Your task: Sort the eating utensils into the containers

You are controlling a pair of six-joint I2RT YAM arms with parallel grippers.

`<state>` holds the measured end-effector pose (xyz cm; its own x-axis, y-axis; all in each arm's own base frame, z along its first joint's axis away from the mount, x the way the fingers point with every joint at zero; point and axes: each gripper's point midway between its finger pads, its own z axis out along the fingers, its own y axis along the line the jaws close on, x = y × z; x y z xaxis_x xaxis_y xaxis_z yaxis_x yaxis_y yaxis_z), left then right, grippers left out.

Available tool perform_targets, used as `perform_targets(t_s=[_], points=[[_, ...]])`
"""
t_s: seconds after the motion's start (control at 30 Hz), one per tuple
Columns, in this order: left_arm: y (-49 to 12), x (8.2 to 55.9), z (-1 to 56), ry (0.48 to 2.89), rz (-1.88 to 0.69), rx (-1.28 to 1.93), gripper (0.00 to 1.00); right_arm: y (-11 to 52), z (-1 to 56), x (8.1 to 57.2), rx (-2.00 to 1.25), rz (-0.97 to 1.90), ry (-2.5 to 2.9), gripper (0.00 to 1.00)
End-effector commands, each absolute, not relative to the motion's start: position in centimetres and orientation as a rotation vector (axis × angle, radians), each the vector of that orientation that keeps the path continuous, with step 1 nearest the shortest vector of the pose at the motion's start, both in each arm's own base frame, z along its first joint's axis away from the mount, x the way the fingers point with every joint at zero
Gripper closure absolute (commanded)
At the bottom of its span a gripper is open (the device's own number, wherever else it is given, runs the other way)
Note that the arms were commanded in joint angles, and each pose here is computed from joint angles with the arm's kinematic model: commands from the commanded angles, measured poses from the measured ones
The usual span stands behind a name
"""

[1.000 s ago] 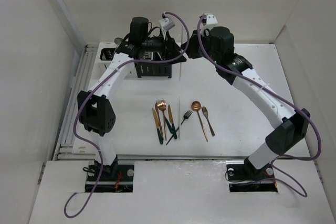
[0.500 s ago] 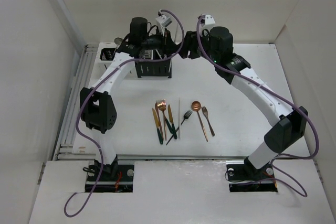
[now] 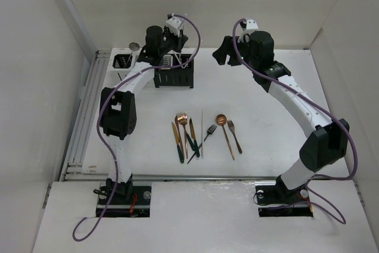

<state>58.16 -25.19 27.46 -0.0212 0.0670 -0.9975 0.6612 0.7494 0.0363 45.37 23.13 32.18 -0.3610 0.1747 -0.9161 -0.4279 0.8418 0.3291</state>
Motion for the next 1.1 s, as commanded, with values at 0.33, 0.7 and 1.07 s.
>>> perform_targets(t_s=[0.33,0.7,1.07], points=[[-25.1,59.4,26.1,1.425,-0.538,0.535,0.80,22.6,34.3,46.1,-0.244,0.639,1.759,0.24],[-22.2,59.7,28.2,1.627,-0.450,0.406,0.40,17.1,23.0,41.2,-0.230,0.295,2.207,0.23],[-10.4,55.1,36.0,1.802,0.186,0.077,0.38,14.2,8.9,27.2,-0.195,0.213,2.645,0.47]])
